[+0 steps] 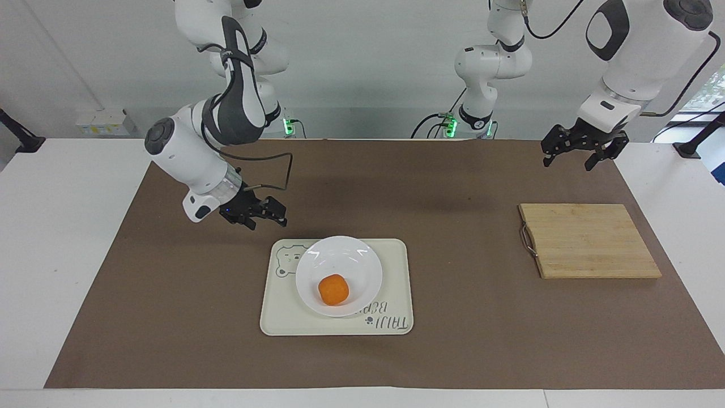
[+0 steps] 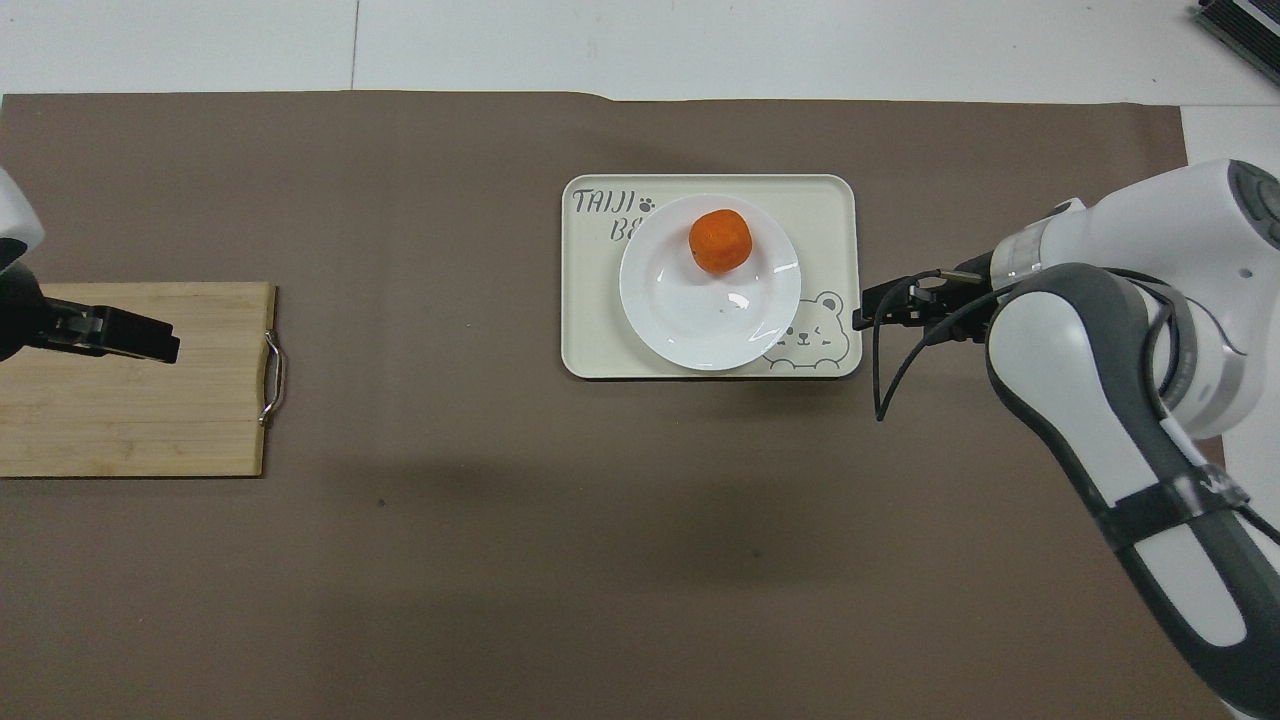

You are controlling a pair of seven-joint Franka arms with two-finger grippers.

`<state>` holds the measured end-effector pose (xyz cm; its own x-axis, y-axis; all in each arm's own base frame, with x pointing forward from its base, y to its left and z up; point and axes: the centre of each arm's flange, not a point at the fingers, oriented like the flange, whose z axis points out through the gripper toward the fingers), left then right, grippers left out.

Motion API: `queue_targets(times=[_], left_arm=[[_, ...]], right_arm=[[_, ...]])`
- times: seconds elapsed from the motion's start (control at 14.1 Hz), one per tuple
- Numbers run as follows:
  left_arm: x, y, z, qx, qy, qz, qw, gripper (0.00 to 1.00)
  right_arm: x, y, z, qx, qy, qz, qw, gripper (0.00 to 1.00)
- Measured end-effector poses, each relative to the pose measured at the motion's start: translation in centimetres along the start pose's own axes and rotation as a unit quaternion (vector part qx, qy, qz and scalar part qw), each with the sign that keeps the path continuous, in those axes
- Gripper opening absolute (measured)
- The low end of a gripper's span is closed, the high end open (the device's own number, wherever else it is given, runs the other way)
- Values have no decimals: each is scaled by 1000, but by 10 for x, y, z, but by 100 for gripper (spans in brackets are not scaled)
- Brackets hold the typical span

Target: Place orange and plate with both arms

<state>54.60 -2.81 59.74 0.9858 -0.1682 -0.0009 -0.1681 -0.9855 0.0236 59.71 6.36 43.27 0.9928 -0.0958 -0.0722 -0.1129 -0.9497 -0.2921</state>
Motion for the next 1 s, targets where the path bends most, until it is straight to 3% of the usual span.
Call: queue_targets(times=[0.5, 1.0], left_arm=[[0, 0, 0, 0, 0, 0, 1000, 100], [0, 0, 0, 0, 0, 0, 1000, 100]], right_arm=[[-35, 36, -97, -115, 11, -19, 993, 100], [-64, 17, -195, -139, 45, -29, 989, 100]])
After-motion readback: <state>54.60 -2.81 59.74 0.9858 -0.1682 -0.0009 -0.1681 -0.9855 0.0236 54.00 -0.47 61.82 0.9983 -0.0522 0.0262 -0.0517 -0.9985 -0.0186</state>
